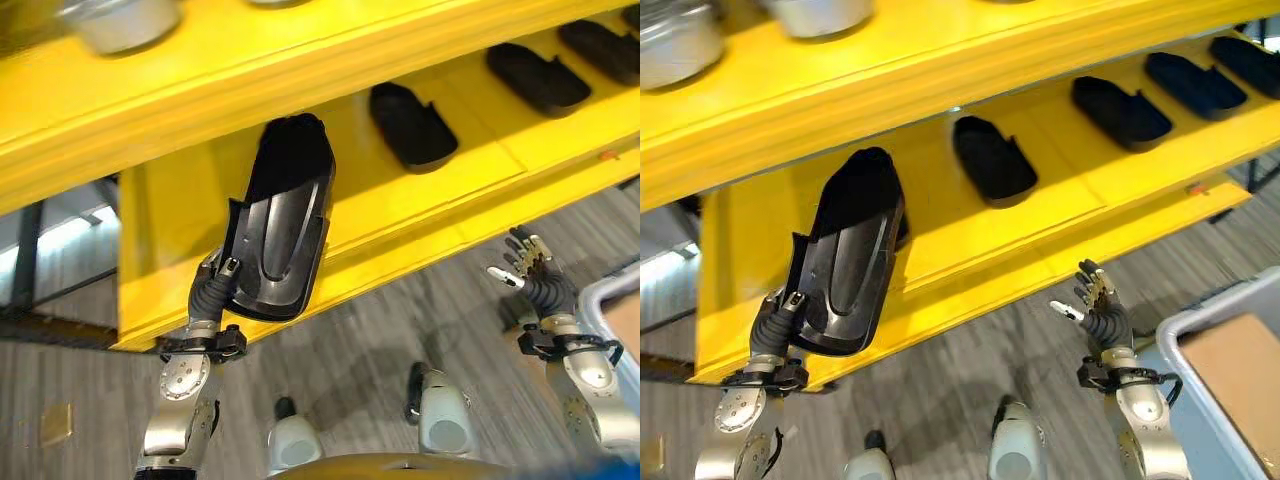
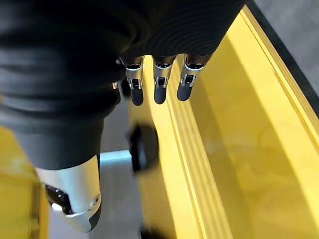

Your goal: Move parts from the plastic box to the shelf.

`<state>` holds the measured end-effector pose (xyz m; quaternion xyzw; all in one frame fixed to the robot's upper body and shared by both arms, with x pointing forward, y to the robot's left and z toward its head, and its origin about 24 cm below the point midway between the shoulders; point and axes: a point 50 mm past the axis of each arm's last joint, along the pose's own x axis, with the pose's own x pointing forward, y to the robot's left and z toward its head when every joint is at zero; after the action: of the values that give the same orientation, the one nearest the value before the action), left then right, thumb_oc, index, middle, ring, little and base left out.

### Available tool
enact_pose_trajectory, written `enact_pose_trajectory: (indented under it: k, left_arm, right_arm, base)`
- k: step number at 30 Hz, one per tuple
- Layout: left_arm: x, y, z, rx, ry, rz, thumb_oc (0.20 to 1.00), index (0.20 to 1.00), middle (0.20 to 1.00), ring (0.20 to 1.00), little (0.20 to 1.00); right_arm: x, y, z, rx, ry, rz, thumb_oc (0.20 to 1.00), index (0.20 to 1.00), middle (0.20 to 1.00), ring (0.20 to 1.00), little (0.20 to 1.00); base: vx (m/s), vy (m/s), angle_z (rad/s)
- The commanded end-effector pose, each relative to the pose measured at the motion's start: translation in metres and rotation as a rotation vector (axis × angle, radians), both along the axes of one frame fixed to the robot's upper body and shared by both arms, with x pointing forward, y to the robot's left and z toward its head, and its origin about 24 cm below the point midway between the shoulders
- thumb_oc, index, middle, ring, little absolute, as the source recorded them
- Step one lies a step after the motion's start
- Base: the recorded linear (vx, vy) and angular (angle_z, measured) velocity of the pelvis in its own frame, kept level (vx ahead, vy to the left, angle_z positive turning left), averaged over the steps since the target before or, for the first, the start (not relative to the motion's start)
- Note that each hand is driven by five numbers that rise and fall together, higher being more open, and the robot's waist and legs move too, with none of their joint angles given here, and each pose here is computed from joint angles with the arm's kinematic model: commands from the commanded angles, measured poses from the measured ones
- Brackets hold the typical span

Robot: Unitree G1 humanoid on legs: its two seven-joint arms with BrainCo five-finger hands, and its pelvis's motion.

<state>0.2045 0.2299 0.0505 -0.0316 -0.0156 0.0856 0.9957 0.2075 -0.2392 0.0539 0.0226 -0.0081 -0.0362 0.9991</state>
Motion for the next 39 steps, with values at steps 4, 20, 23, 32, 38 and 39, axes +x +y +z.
enact_pose_trajectory:
  k: [4, 20, 23, 32, 38, 39]
  left_arm:
    - [-0.004, 0.011, 0.042, 0.037, -0.207, 0.006, 0.200, 0.200, 0.200, 0.200, 0.200]
    - [0.005, 0.022, 0.020, 0.002, -0.104, 0.094, 0.200, 0.200, 0.200, 0.200, 0.200]
    - [0.013, 0.019, 0.018, -0.038, -0.106, 0.091, 0.200, 0.200, 0.200, 0.200, 0.200]
    - [0.048, 0.009, 0.033, -0.148, -0.179, 0.138, 0.200, 0.200, 0.200, 0.200, 0.200]
    - [0.086, -0.008, 0.055, -0.296, -0.252, 0.172, 0.200, 0.200, 0.200, 0.200, 0.200]
    - [0.089, -0.008, 0.057, -0.311, -0.259, 0.179, 0.200, 0.200, 0.200, 0.200, 0.200]
  right_arm:
    - [0.002, -0.004, 0.019, -0.018, -0.109, -0.007, 1.000, 1.000, 1.000, 1.000, 1.000]
    - [-0.003, 0.008, -0.002, 0.021, 0.000, 0.062, 1.000, 1.000, 1.000, 1.000, 1.000]
    - [-0.001, 0.010, -0.002, 0.018, 0.004, 0.076, 1.000, 1.000, 1.000, 1.000, 1.000]
    - [0.010, 0.027, 0.004, 0.056, -0.023, 0.133, 1.000, 1.000, 1.000, 1.000, 1.000]
    - [0.023, 0.042, 0.013, 0.072, -0.052, 0.189, 1.000, 1.000, 1.000, 1.000, 1.000]
    - [0.024, 0.044, 0.014, 0.073, -0.058, 0.192, 1.000, 1.000, 1.000, 1.000, 1.000]
  base:
    - [0.02, 0.224, 0.66]
    - [0.04, 0.063, 0.09]
    - [0.01, -0.001, 0.00]
    - [-0.05, -0.020, -0.06]
    - [-0.11, 0.002, -0.13]
    - [-0.10, 0.023, -0.12]
